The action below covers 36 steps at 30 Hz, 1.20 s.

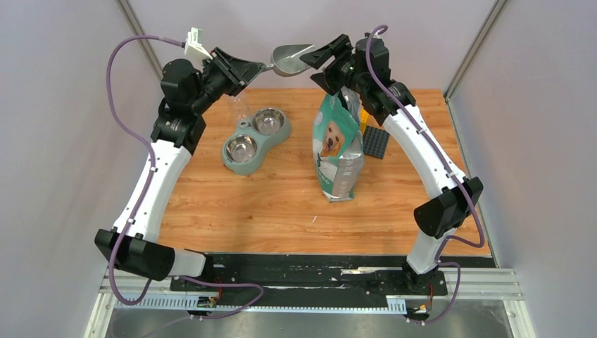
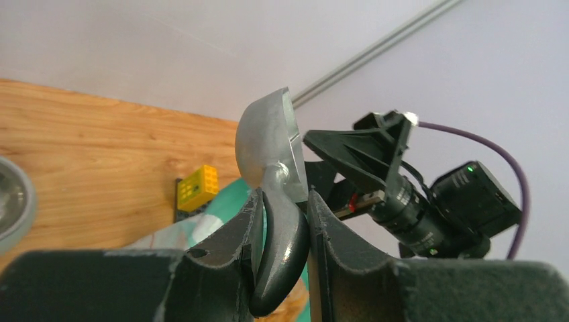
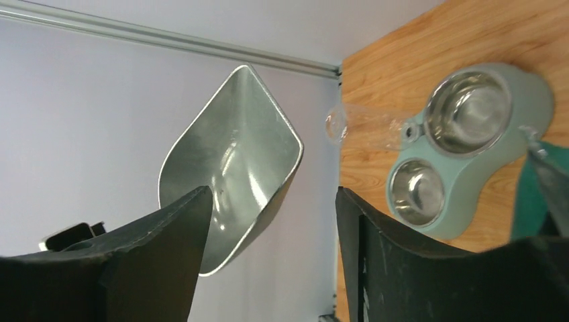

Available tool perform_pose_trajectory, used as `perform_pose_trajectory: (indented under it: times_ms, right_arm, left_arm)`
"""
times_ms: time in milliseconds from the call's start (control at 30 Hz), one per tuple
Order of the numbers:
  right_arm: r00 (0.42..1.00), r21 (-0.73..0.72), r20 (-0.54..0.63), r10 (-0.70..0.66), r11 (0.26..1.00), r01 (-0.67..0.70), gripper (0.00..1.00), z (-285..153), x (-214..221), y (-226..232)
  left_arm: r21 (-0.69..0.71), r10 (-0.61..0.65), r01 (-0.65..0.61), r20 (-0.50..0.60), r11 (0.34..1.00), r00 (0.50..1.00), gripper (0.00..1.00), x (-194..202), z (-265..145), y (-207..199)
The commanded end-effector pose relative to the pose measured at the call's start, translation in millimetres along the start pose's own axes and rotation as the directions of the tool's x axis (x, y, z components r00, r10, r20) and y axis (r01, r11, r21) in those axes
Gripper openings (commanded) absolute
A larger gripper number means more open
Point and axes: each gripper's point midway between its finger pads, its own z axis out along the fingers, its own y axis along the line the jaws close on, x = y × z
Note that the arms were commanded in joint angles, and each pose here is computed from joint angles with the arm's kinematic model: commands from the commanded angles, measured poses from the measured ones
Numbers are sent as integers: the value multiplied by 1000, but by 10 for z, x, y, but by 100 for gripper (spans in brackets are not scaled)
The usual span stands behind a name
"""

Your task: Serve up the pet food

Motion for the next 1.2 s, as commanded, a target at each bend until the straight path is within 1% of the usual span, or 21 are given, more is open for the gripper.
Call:
perform_pose_trajectory:
  times_ms: [0, 100, 200, 267, 367, 433, 500, 600, 733, 767, 833, 933, 1067, 1167]
  right_arm:
    - [968, -68, 171, -182, 978, 195, 69, -334, -317, 373]
    - [913, -76, 219, -344, 927, 368, 74, -504, -428, 510]
    - [846, -57, 246, -472, 865, 499, 77, -710, -471, 576]
    - [796, -11, 264, -544, 824, 566, 80, -904, -522, 547]
    - [751, 108, 233, -618, 784, 612, 80, -1067, -602, 235]
    - [751, 179, 176, -636, 771, 611, 79, -1134, -618, -65]
    - [769, 223, 111, -629, 770, 598, 76, -1177, -612, -343]
    - [793, 221, 11, -609, 775, 592, 71, -1215, -511, -569]
    - [768, 111, -141, -624, 761, 639, 69, -1160, -247, -631]
    - [767, 104, -185, -615, 764, 637, 66, -1130, -188, -683]
    - [774, 146, -241, -586, 766, 626, 59, -1070, -170, -813]
    - [785, 208, -271, -557, 762, 613, 51, -1020, -195, -953]
    - [783, 241, -249, -570, 747, 620, 51, -1006, -279, -967]
    - [774, 245, -257, -579, 736, 631, 51, -990, -293, -984]
  left_arm:
    - [2, 75, -75, 99, 997, 992, 0, -326, -99, -143]
    - [-20, 118, -117, 114, 993, 986, 0, -386, -147, -105]
    - [-33, 161, -159, 117, 987, 980, 0, -420, -182, -98]
    - [-36, 204, -201, 114, 979, 972, 0, -430, -209, -107]
    - [-40, 235, -232, 106, 972, 966, 0, -418, -249, -114]
    - [-41, 249, -246, 103, 968, 963, 0, -409, -276, -118]
    - [-33, 254, -252, 102, 967, 962, 0, -397, -294, -134]
    - [-9, 250, -251, 99, 968, 963, 0, -372, -311, -175]
    - [18, 254, -256, 88, 966, 963, 0, -345, -321, -227]
    - [22, 255, -257, 87, 966, 963, 0, -343, -322, -236]
    - [30, 254, -257, 79, 966, 964, 0, -328, -326, -249]
    - [32, 250, -253, 78, 967, 965, 0, -327, -333, -259]
    - [33, 252, -255, 81, 966, 964, 0, -334, -336, -268]
    - [32, 249, -253, 80, 967, 965, 0, -335, -325, -261]
